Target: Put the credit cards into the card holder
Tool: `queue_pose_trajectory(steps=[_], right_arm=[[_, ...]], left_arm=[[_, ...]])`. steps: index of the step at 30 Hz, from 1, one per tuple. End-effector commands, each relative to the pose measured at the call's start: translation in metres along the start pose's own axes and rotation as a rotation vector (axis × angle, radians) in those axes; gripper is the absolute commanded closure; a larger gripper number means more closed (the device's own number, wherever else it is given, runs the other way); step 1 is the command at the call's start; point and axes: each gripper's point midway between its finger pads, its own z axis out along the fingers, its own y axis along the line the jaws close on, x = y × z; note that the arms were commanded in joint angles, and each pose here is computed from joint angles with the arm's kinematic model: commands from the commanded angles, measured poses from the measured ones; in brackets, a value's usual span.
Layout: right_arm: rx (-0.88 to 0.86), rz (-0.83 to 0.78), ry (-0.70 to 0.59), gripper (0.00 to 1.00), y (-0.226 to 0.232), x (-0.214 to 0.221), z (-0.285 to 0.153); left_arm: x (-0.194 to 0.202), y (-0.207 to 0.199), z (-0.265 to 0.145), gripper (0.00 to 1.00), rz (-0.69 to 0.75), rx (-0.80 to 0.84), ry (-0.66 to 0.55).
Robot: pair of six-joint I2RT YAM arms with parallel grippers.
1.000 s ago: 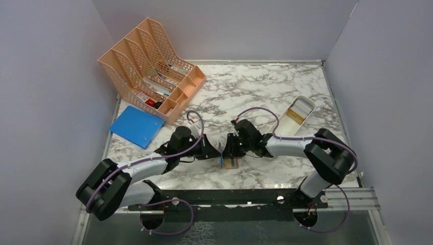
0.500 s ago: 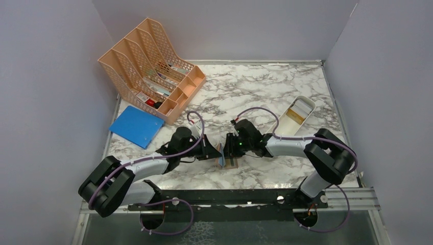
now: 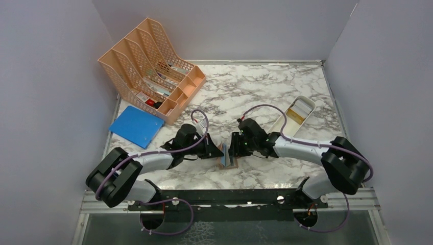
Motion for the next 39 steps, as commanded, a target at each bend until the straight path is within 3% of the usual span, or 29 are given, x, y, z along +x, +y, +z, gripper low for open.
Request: queue_pose_trajectory(steps=[1,12,24,29,35,39], right_arm=[[0.069,-0.063,-0.08,0.56,0.0,-0.022,-0.023],[0.133,-0.229,-0.212,0.53,0.007,-0.064,-0.065],[0.426,-0.471,-0.374,0.45,-0.011,-0.136,-0.119],[0.553,-0.668,-0.407,0.44,-0.027,-0.156,-0.133],[0.689,-0.669,-0.422,0.45,-0.062,-0.183,-0.157],[0.738,-0.681,-0.409,0.45,-0.096,-0.199,-0.167]], left_arm=[[0.002,0.007,-0.001,1.0,0.022,-0.044,0.012],[-0.009,0.007,-0.018,0.96,0.066,-0.136,-0.04],[-0.008,0.027,-0.032,0.71,0.086,-0.258,-0.064],[-0.009,0.036,-0.035,0.69,0.098,-0.307,-0.061],[-0.011,0.042,-0.04,0.67,0.129,-0.354,-0.057],[-0.009,0.04,-0.04,0.79,0.138,-0.334,-0.052]])
